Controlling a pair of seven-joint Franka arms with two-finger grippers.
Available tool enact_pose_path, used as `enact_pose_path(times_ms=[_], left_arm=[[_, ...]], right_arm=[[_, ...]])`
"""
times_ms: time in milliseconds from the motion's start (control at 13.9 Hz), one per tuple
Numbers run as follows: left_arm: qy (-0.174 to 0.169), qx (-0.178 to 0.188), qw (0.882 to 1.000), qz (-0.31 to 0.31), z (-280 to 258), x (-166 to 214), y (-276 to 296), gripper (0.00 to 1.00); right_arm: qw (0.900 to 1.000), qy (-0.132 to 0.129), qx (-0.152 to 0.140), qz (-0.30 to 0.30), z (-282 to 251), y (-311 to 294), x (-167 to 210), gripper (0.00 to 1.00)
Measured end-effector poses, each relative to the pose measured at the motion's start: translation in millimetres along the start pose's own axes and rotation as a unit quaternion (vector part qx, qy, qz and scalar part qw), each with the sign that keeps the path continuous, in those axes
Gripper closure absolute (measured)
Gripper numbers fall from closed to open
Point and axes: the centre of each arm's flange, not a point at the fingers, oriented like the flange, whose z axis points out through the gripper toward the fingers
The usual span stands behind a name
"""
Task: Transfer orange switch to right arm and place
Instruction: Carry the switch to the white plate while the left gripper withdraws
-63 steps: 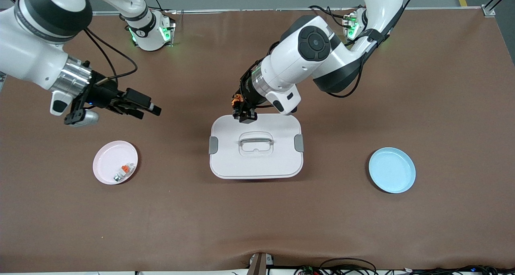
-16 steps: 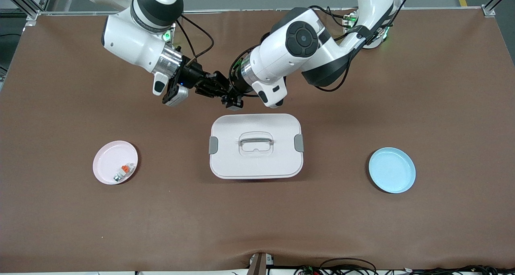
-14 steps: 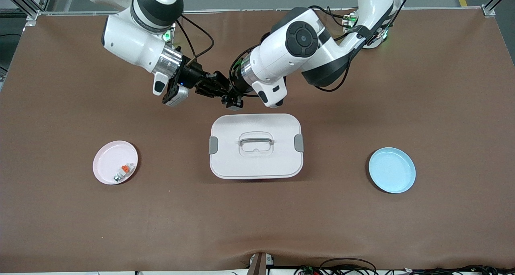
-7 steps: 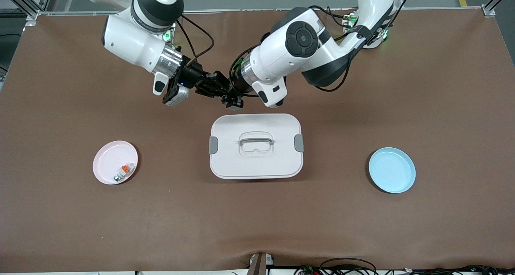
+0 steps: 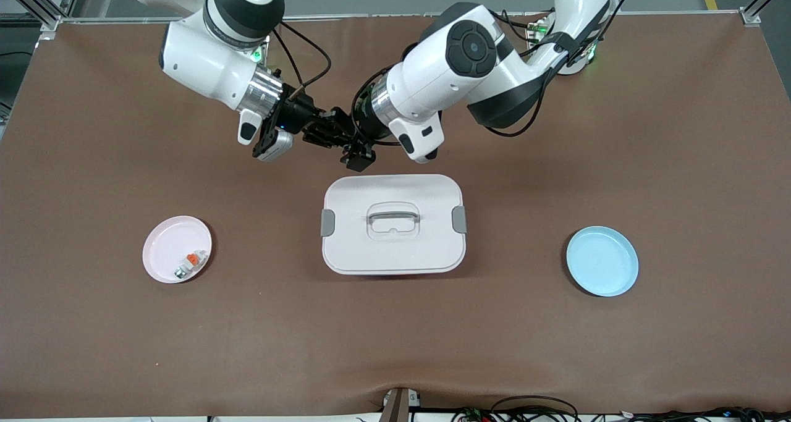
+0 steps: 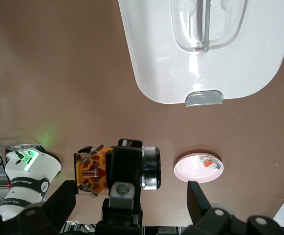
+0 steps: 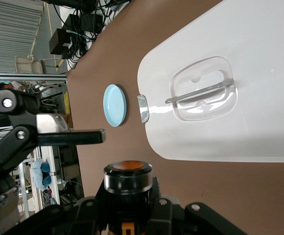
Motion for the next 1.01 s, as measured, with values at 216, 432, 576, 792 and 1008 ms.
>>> enact_pose_path(times_ms=[216,432,576,792,1008], left_arm=[[0.029,0.001,0.999,0.026,-14,19,10,0.0],[0.057,-0.004,0.995,0.084,-51,41,19,0.0],[0.082,-0.012,0.987,0.138,-86,56,23,0.0],[0.134,-0.002,0.968,0.214,-126,83,25,0.0],[0.161,0.046,0.936,0.31,-169,146,40,0.0]], right_arm=[[0.995,-0.031,-0.041,-0.081,-7,-11,5,0.66],[0.976,-0.066,-0.114,-0.172,-31,-13,24,0.66],[0.954,-0.086,-0.15,-0.244,-51,-5,41,0.66],[0.917,-0.12,-0.165,-0.342,-85,30,70,0.66],[0.87,-0.147,-0.211,-0.422,-130,77,103,0.66]])
